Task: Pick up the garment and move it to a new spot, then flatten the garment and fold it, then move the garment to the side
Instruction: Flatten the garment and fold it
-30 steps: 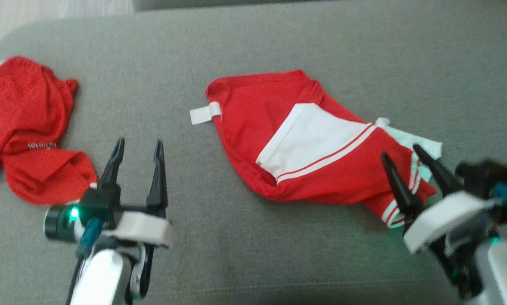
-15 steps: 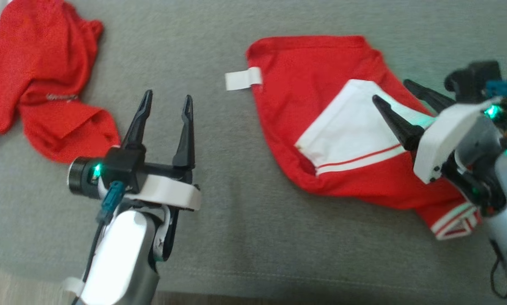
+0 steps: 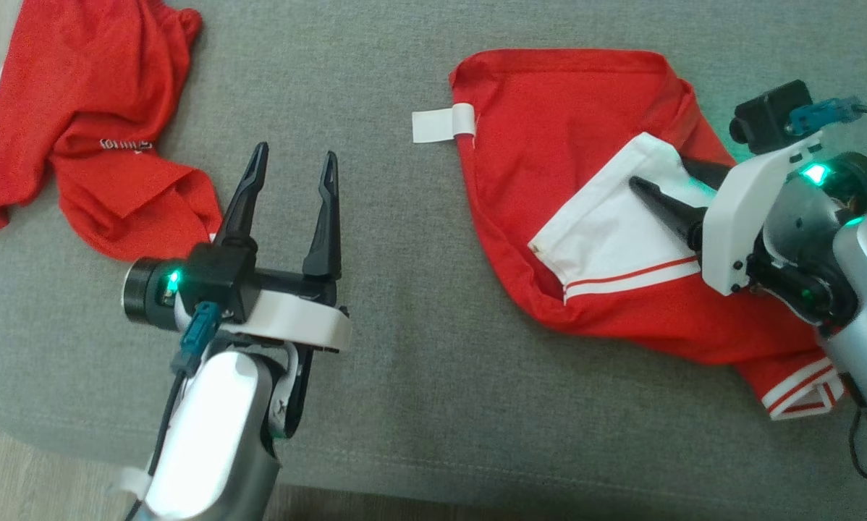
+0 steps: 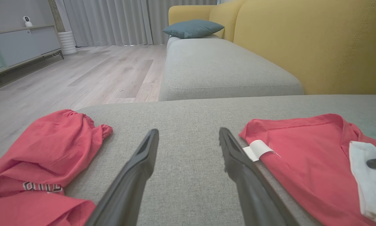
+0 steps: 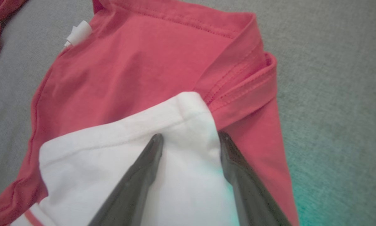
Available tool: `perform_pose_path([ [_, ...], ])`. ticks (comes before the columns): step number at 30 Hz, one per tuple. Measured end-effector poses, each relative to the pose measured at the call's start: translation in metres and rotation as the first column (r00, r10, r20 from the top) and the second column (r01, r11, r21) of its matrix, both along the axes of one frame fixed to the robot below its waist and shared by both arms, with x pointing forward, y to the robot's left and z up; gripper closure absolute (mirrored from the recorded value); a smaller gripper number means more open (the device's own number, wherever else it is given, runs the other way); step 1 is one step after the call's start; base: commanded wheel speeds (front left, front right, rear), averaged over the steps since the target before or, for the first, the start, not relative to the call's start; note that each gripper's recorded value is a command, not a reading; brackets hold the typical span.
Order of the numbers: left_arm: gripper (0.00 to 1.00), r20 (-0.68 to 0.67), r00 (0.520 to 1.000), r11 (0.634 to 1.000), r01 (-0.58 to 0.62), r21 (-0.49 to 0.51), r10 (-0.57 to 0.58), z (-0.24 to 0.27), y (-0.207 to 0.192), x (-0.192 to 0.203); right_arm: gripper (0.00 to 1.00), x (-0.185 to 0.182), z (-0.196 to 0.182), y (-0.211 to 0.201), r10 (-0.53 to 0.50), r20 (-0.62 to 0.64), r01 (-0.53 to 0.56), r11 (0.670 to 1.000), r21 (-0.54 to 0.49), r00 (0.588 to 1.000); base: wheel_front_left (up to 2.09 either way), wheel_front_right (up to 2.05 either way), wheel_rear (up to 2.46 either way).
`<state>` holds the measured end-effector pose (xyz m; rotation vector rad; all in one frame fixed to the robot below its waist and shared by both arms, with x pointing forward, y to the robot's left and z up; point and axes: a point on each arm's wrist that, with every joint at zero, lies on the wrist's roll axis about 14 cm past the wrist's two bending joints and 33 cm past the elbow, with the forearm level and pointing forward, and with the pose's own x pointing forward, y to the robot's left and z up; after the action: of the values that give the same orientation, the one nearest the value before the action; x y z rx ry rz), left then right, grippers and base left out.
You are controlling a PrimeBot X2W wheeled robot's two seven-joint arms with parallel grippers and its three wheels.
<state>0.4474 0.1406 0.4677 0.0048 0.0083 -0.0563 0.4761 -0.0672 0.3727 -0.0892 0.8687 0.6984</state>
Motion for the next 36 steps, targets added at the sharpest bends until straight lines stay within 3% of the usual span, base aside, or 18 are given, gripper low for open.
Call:
perform_pose_path([
  [1, 0.0, 0.001, 1.0, 1.0, 0.001, -0.001, -0.001, 0.0, -0.001, 0.0, 1.0, -0.001, 0.0, 0.0, 0.003, -0.006, -0.003, 1.0, 0.003, 1.0, 0.0, 0.0, 0.0],
  [5, 0.0, 0.012, 1.0, 1.0, 0.003, -0.004, -0.003, 0.004, -0.002, 0.001, 1.0, -0.002, 0.008, 0.004, 0.006, 0.031, -0.007, 0.999, 0.036, 1.0, 0.0, 0.0, 0.0],
  [10, 0.0, 0.037, 0.999, 1.0, 0.009, -0.002, -0.009, 0.013, -0.003, 0.001, 1.0, 0.01, 0.043, 0.005, -0.034, 0.173, 0.013, 0.993, 0.119, 0.984, 0.0, 0.0, 0.0],
  [18, 0.0, 0.064, 0.998, 0.999, 0.03, -0.013, -0.029, 0.025, -0.011, -0.004, 1.0, 0.005, 0.071, -0.049, -0.254, 0.295, 0.199, 0.958, 0.206, 0.921, 0.0, 0.0, 0.0],
  [26, 0.0, 0.064, 0.997, 0.999, 0.048, -0.014, -0.047, 0.027, -0.016, -0.014, 1.0, -0.037, 0.061, -0.109, -0.519, 0.277, 0.457, 0.851, 0.258, 0.809, 0.0, 0.0, 0.0],
  [30, 0.0, 0.064, 0.996, 0.998, 0.055, -0.014, -0.054, 0.028, -0.018, -0.019, 1.0, -0.065, 0.048, -0.124, -0.602, 0.249, 0.548, 0.796, 0.256, 0.759, 0.0, 0.0, 0.0],
  [32, 0.0, 0.058, 0.997, 0.998, 0.059, -0.011, -0.058, 0.026, -0.019, -0.022, 0.6, -0.077, 0.042, -0.122, -0.62, 0.229, 0.568, 0.782, 0.257, 0.75, 0.0, 0.0, 0.0],
  [33, 0.0, 0.057, 0.997, 0.998, 0.062, -0.01, -0.061, 0.025, -0.019, -0.023, 0.01, -0.081, 0.041, -0.12, -0.629, 0.221, 0.575, 0.774, 0.264, 0.746, 0.0, 0.0, 0.0],
  [36, 0.0, 0.059, 0.996, 0.998, 0.066, -0.006, -0.066, 0.027, -0.02, -0.025, 0.0, -0.083, 0.049, -0.119, -0.647, 0.255, 0.576, 0.76, 0.302, 0.719, 0.0, 0.0, 0.0],
])
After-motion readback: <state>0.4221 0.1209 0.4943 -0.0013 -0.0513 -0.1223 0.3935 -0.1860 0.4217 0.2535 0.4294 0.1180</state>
